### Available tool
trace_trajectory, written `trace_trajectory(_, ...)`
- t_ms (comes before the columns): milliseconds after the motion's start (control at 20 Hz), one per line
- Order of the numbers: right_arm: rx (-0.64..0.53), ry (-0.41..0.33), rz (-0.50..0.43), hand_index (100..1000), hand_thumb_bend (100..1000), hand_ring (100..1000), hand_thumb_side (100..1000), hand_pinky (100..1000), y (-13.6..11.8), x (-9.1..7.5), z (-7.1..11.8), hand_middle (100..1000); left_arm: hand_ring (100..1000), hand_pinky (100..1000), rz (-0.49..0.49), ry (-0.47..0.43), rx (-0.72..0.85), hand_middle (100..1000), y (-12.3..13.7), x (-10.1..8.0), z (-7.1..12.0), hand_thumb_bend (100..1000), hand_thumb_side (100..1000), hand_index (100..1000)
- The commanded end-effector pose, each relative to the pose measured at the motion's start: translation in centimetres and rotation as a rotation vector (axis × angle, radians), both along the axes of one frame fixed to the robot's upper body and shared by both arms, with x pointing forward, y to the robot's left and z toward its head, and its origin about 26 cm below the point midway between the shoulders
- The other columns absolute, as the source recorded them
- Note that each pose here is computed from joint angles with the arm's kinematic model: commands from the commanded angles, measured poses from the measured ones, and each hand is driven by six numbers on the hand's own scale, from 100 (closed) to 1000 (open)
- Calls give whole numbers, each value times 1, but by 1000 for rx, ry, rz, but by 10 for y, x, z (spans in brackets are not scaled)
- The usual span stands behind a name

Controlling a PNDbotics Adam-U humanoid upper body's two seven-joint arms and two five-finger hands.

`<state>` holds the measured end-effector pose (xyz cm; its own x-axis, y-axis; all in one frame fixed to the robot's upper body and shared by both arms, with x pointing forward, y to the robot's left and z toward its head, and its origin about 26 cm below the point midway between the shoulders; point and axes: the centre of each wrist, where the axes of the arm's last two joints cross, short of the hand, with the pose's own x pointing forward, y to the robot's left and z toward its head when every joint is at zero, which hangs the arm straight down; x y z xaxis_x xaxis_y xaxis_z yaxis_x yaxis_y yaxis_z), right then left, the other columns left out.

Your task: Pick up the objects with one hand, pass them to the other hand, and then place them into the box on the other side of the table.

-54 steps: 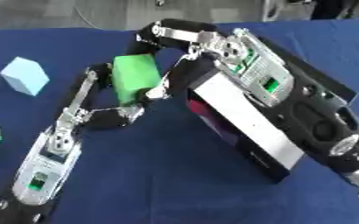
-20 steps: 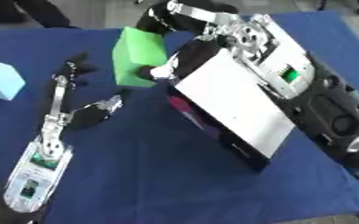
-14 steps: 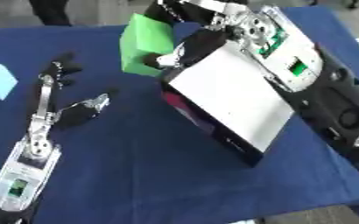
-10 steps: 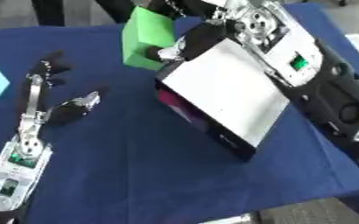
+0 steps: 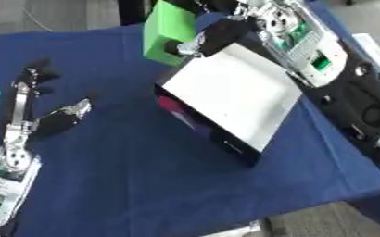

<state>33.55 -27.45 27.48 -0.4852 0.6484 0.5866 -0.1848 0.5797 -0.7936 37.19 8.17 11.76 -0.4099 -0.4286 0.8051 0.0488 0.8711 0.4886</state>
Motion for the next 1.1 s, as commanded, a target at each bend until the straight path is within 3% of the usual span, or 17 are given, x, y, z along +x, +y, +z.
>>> trace_trajectory(50,-24,-29,-118,611,261,738,149,829,-22,3,8,460,817,775,23,-17,1,672,11,2,5,666,268,888)
trace_trajectory(250,-45,0,-257,610,261,737,146,826,-42,17,-6,460,819,777,34,-7,8,676,16,3,1,664,273,890)
trace_trajectory(700,-122,48,-407,605,266,733,132,816,-74,39,-34,460,820,778,45,-2,2,676,18,3,-1,661,276,890)
trace_trajectory(1100,-183,89,-424,609,283,732,112,812,-83,45,-50,464,822,780,56,-2,-4,677,20,3,-2,661,277,891)
